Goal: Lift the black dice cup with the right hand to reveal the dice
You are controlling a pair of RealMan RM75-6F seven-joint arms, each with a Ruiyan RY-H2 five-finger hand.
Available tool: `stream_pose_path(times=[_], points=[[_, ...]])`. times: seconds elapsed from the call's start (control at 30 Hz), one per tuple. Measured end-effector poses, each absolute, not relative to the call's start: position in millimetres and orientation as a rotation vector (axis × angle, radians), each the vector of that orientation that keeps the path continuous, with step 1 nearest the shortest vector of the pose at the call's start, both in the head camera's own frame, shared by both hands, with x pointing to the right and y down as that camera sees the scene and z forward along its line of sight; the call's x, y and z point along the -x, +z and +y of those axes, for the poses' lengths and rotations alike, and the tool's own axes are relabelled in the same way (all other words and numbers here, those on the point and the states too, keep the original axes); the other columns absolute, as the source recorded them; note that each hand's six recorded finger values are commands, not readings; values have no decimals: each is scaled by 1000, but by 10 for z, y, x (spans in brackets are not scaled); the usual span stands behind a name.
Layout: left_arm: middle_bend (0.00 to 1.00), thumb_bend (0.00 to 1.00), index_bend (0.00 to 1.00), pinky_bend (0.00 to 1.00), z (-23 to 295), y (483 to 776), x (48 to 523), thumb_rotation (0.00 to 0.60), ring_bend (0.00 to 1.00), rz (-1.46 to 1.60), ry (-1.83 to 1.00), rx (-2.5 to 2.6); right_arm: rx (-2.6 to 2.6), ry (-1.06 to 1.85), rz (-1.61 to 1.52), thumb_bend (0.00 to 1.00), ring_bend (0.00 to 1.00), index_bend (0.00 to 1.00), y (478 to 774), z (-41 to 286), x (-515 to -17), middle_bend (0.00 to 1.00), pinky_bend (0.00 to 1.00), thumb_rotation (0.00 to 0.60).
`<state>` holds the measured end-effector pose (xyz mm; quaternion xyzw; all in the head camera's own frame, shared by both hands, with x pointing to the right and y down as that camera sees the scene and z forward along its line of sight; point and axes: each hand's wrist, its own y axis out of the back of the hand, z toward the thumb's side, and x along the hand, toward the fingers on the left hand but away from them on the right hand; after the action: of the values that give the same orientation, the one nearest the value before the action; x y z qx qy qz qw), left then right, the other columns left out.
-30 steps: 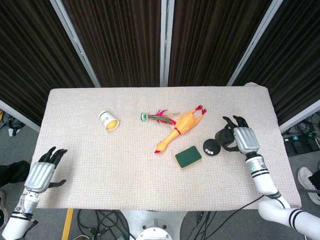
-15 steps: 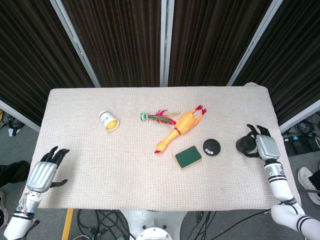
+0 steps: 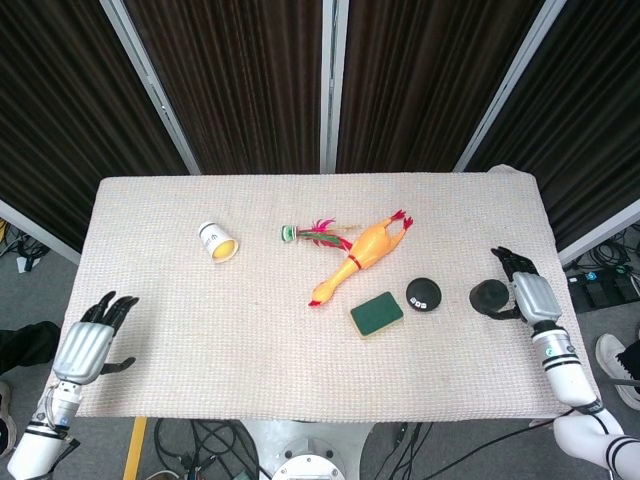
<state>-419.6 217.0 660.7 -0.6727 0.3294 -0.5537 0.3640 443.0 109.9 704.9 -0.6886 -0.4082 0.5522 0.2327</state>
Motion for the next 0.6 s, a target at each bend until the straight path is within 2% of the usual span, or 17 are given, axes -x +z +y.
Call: stream_pose_path(times=[0.2, 0.3, 0.43, 0.6], points=[[105, 27, 92, 212, 2144, 6568, 4213, 600, 21, 864, -1421, 1716, 1859, 1358, -1133, 1, 0, 0, 6690, 1071, -4264, 1, 0, 600], [105, 26, 92, 212, 2142, 6560, 4230, 600, 21, 870, -1425, 1709, 1816, 1298, -1100, 59, 0, 0, 6525, 1124, -4186, 0, 0, 600], [105, 27, 92, 212, 2130, 6555, 4250, 600, 21, 881, -1431, 1701, 1726, 1249, -1016, 127, 0, 0, 6329, 1317, -4111, 0, 0, 600], [105, 26, 92, 212, 2095, 6527, 4250, 600, 21, 902, -1419, 1691, 1614, 1284, -913, 162, 0, 0, 6242, 1601, -4135, 0, 0, 600]])
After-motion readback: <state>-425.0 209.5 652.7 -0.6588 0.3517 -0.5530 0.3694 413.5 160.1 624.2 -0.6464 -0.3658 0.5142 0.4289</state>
